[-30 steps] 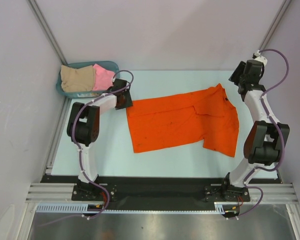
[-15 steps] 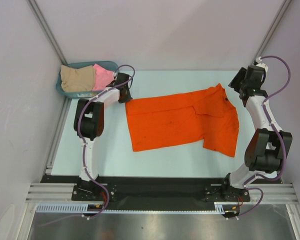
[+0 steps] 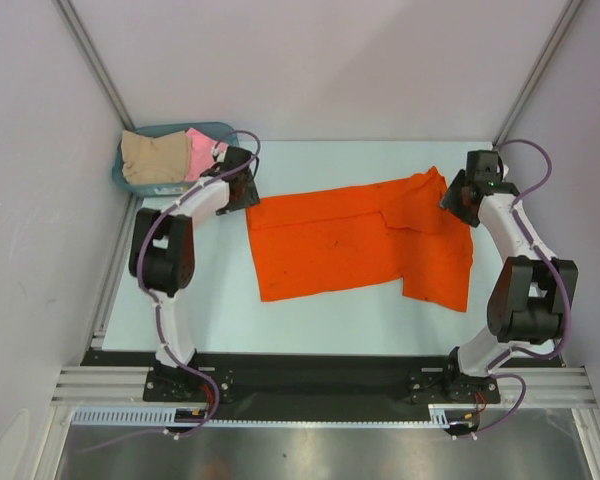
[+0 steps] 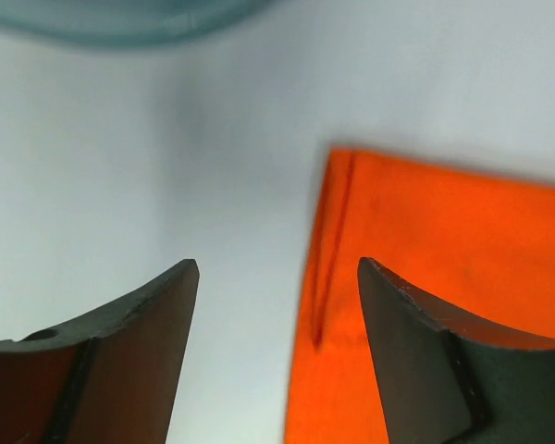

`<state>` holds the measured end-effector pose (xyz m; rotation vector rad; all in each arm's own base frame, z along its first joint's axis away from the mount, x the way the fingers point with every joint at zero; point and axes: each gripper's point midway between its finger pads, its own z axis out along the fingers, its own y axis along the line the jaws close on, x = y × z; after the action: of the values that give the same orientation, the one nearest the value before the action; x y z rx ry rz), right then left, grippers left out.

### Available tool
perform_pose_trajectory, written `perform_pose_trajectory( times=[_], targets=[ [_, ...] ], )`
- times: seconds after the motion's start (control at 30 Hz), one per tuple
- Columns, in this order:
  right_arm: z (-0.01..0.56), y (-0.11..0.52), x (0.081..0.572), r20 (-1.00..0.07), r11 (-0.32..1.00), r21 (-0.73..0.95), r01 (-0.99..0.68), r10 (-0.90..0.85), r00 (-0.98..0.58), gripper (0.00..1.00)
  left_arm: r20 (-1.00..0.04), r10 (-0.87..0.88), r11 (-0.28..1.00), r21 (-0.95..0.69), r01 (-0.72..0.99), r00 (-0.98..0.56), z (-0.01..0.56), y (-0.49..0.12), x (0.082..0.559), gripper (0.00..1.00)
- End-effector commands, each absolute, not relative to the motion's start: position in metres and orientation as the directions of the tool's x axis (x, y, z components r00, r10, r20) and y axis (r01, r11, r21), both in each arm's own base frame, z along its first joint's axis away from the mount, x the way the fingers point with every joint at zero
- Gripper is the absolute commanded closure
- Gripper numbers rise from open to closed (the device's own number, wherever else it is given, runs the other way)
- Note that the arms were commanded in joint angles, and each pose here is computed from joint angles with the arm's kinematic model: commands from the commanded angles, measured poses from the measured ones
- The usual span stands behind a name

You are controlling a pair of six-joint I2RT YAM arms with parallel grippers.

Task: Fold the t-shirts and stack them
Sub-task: Fold the tshirt

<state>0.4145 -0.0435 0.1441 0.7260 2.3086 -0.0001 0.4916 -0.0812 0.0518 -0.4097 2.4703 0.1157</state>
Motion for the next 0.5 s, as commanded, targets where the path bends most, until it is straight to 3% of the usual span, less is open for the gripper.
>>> perform_pose_trajectory(
  times=[0.0, 0.1, 0.23, 0.33, 0.47],
  targets=[
    [0.152, -0.048, 0.387, -0.621, 0.805, 0.150, 0.574, 0.529, -0.579, 0.39, -0.678, -0.262, 0.955, -0.079, -0.287, -0.687, 0.126, -0.112, 0.456, 0.25],
    [0.153, -0.045, 0.372, -0.603, 0.799, 0.135, 0.586, 0.535, -0.591, 0.38, -0.627, -0.255, 0.958, -0.059, -0.282, -0.736, 0.112, -0.131, 0.398, 0.24],
    [0.162, -0.038, 0.347, -0.639, 0.792, 0.099, 0.603, 0.515, -0.571, 0.37, -0.611, -0.248, 0.966, -0.099, -0.238, -0.752, 0.112, -0.157, 0.325, 0.15],
    [0.161, -0.038, 0.320, -0.682, 0.768, 0.027, 0.640, 0.482, -0.550, 0.36, -0.523, -0.247, 0.967, -0.083, -0.240, -0.816, 0.086, -0.164, 0.280, 0.16],
    [0.147, -0.041, 0.290, -0.631, 0.734, -0.041, 0.678, 0.506, -0.587, 0.35, -0.475, -0.242, 0.969, -0.071, -0.237, -0.846, 0.070, -0.177, 0.235, 0.21]
  ],
)
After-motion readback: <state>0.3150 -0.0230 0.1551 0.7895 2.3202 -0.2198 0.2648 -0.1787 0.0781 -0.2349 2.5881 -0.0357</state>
